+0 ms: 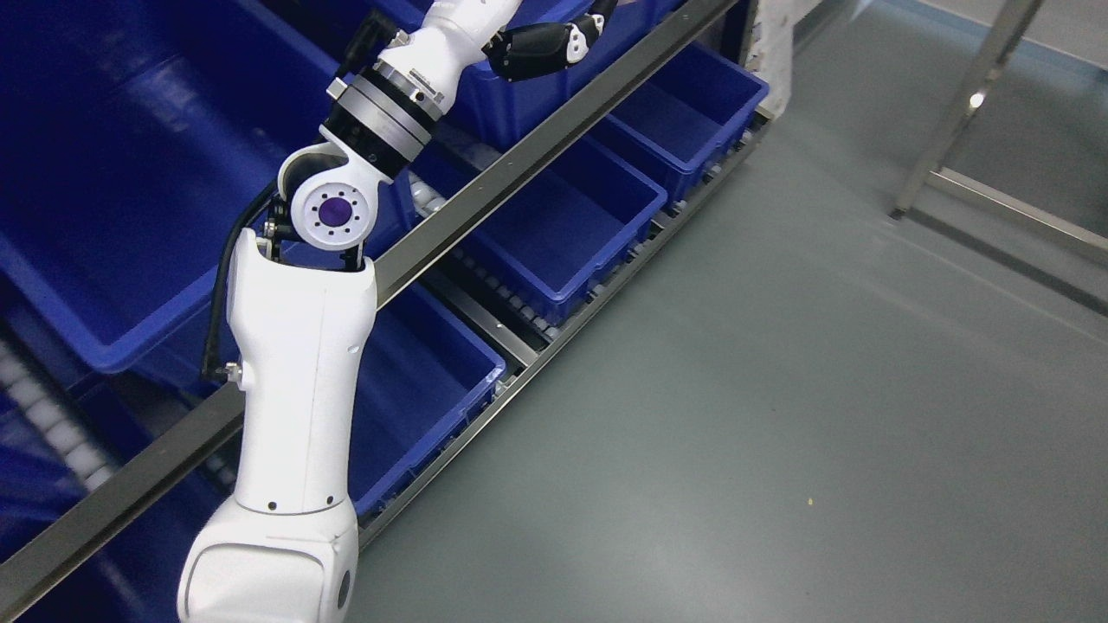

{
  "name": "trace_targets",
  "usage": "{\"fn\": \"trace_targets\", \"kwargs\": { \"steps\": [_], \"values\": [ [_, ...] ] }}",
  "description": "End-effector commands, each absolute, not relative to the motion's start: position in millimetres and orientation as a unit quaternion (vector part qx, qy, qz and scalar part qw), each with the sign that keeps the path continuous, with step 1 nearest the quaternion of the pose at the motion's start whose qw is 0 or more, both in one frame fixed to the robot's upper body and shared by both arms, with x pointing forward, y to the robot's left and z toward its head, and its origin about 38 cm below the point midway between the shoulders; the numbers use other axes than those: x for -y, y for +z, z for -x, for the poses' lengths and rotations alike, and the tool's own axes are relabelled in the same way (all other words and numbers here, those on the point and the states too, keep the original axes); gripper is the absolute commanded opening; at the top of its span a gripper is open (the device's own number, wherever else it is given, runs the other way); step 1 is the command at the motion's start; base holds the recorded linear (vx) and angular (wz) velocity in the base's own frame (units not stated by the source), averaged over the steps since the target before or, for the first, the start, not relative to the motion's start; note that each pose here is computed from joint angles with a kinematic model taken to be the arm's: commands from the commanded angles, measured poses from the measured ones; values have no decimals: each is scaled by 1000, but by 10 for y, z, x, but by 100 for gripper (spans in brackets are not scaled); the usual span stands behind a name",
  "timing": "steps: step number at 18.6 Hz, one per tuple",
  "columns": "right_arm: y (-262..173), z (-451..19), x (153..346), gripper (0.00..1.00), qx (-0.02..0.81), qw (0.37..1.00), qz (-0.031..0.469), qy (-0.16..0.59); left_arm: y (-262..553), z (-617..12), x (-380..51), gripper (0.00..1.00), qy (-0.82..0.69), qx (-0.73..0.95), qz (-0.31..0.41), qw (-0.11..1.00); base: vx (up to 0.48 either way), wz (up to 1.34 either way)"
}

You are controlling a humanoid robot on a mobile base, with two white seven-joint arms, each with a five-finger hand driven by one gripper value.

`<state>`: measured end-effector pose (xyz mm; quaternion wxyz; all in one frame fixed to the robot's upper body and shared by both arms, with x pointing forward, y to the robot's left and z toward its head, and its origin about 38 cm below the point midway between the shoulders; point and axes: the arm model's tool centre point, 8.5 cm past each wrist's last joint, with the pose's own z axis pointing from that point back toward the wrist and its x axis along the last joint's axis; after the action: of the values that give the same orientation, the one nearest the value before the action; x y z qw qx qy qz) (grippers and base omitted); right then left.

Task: Stack pink IKEA bowls on left shelf middle
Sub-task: 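Hold the bowls while the robot turns toward the blue bin shelves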

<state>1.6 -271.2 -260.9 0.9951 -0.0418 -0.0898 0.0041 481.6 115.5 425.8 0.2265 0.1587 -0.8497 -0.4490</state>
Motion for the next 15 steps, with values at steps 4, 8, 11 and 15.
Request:
{"fn": "trace_targets", "kwargs": {
  "steps": [4, 8, 11, 15],
  "values": [
    [-2597, -16, 2826, 100, 90, 995, 50, 4, 4770, -4761, -1133, 5, -442, 860, -163, 198, -28, 643],
    [-2597, -16, 2827, 100, 90, 995, 51, 4, 4848, -4812, -1163, 5, -437, 857, -169, 213, 21, 564],
    [-2597, -16, 2827, 100, 90, 995, 51, 4, 4759, -4873, -1172, 5, -457, 841, -179, 228, 46, 469],
    [-2597, -16, 2825, 100, 90, 995, 50, 5, 4680, -4913, -1210, 5, -462, 832, -189, 243, 63, 394]
  ]
}}
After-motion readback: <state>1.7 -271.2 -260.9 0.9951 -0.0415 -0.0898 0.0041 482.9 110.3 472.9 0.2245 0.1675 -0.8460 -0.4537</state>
